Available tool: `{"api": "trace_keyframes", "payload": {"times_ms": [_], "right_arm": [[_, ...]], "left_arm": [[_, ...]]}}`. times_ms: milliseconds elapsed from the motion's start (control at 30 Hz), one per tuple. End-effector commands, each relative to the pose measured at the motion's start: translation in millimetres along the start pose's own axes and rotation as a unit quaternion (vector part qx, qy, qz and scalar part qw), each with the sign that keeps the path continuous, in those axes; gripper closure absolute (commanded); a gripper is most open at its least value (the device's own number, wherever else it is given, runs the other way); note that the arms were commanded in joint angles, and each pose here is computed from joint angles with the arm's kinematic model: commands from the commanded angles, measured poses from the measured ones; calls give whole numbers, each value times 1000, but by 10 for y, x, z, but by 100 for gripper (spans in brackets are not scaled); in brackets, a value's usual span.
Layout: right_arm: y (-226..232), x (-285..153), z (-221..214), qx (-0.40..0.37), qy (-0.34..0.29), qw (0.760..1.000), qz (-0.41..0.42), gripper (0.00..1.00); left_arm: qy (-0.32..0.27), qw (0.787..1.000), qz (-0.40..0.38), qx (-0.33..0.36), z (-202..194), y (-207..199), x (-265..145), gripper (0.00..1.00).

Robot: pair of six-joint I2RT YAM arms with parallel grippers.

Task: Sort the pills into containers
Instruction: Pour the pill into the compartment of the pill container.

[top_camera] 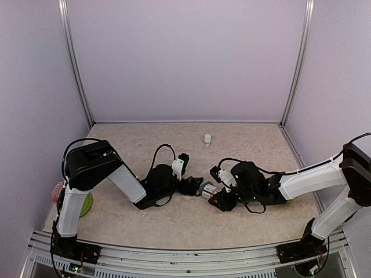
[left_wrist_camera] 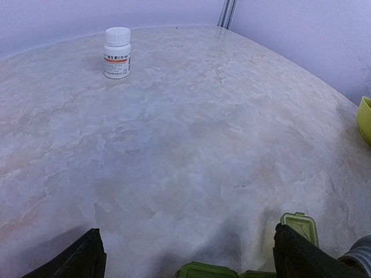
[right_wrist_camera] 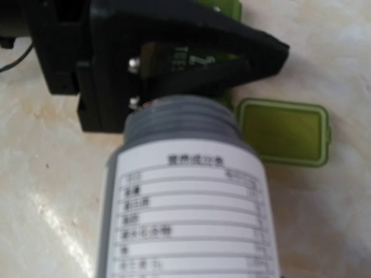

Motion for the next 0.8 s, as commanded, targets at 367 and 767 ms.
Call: {"api": "trace_keyframes", "payload": {"times_ms": [367, 767], "right_arm": [[8, -109, 107, -1, -96, 995, 15, 78], [-18, -347, 220, -8, -185, 983, 12, 78]], "left_arm": [[106, 993, 45, 3, -620, 300, -46, 2], [101, 994, 45, 2, -563, 296, -47, 1]]}}
Point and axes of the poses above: each gripper's point midway between its finger pads, its own x axis out along the fingers, its own y axis along the line the jaws close on, z = x × y, the point moved 4 cm from there along -x, back along the fingers, and after that the axes turned 15 degrees about -x, right-handed, at the moved point
